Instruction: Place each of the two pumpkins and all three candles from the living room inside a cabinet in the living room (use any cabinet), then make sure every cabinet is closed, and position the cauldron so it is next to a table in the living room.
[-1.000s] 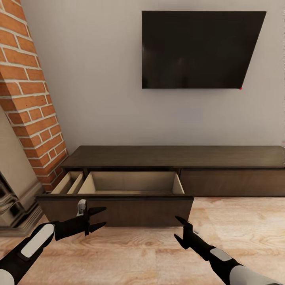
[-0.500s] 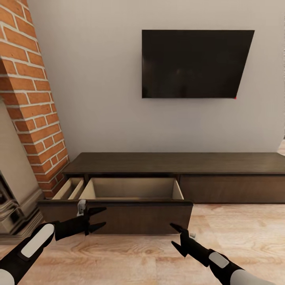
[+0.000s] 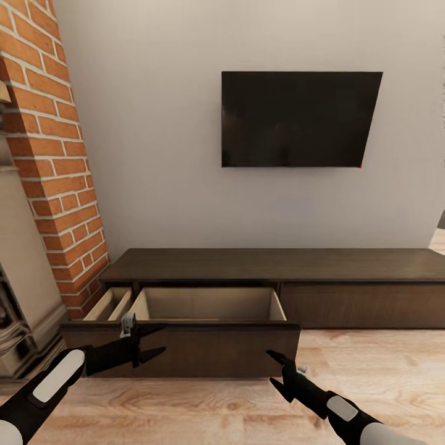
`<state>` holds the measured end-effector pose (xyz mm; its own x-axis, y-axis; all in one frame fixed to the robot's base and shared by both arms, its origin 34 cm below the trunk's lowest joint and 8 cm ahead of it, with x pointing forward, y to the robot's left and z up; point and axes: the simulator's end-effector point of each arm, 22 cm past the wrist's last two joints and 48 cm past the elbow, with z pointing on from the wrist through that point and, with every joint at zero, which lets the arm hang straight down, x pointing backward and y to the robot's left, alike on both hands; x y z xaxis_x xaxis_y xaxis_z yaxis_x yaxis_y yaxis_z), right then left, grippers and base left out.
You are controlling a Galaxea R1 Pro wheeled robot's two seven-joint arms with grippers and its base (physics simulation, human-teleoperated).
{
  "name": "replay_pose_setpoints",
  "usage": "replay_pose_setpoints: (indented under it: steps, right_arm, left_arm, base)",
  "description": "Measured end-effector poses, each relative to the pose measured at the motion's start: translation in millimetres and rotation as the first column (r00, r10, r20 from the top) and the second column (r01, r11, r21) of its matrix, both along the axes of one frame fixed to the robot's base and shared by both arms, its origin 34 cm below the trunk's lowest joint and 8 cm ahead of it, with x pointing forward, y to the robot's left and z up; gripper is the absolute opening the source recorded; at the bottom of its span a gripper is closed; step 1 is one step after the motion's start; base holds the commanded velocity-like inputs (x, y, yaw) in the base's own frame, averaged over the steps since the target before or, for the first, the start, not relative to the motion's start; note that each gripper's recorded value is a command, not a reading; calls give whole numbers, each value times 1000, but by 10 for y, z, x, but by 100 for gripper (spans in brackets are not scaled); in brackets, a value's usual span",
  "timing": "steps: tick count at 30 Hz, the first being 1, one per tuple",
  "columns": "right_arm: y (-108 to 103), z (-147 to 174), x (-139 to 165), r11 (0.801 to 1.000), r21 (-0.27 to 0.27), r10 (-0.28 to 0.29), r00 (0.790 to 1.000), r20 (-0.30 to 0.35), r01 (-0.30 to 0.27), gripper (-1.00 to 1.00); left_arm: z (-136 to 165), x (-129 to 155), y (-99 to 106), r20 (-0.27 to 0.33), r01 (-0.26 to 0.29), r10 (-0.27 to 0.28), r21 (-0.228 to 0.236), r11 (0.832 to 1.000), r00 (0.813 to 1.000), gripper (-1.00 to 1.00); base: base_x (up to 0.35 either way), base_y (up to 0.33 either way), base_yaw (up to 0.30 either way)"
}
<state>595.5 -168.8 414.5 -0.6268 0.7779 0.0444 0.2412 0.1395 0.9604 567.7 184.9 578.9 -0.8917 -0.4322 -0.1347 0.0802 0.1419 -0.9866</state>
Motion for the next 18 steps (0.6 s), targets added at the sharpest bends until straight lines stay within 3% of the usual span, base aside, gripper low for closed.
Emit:
replay_pose_setpoints:
  steps: [6,18]
  right_arm:
    - [-119,134,108,997,-55,-46,996,70,50,100]
    - [-137,315,87,996,-62,-54,994,97,60,100]
  left_arm:
    - [102,-28,-21,21,4,-4,6,1000,1000,100]
    - [350,-37,-19,59,1,-2,10,1000,998,100]
  base:
    - [0,0,0]
    - [0,0,0]
